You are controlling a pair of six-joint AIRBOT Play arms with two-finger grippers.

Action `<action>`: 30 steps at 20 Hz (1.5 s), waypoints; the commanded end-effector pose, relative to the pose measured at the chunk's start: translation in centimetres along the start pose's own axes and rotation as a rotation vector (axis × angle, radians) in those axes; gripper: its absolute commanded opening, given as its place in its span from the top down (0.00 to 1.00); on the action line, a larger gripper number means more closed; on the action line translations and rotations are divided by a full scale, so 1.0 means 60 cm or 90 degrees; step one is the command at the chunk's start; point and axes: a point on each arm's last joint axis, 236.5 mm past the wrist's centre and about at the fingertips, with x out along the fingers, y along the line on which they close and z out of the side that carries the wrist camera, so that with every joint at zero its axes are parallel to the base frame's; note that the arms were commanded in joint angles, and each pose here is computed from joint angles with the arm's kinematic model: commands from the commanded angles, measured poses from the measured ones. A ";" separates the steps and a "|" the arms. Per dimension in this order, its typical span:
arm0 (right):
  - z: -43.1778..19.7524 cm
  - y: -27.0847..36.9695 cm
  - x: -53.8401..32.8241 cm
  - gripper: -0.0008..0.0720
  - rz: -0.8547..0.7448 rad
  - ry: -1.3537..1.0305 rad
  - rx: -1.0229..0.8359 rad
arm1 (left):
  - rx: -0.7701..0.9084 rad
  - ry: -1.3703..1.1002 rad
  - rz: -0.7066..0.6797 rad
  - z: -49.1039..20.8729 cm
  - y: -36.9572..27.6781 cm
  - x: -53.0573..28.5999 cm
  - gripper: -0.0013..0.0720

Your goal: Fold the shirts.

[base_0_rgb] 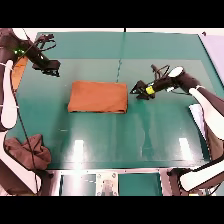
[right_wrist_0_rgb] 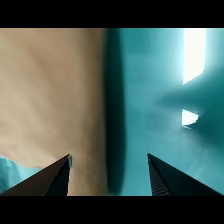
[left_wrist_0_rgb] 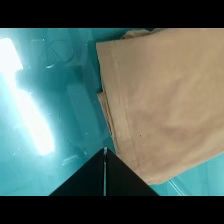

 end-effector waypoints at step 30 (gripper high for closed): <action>0.076 -0.206 -0.768 0.97 0.070 -0.607 0.204 | -0.010 -0.001 -0.001 0.001 0.000 0.000 0.94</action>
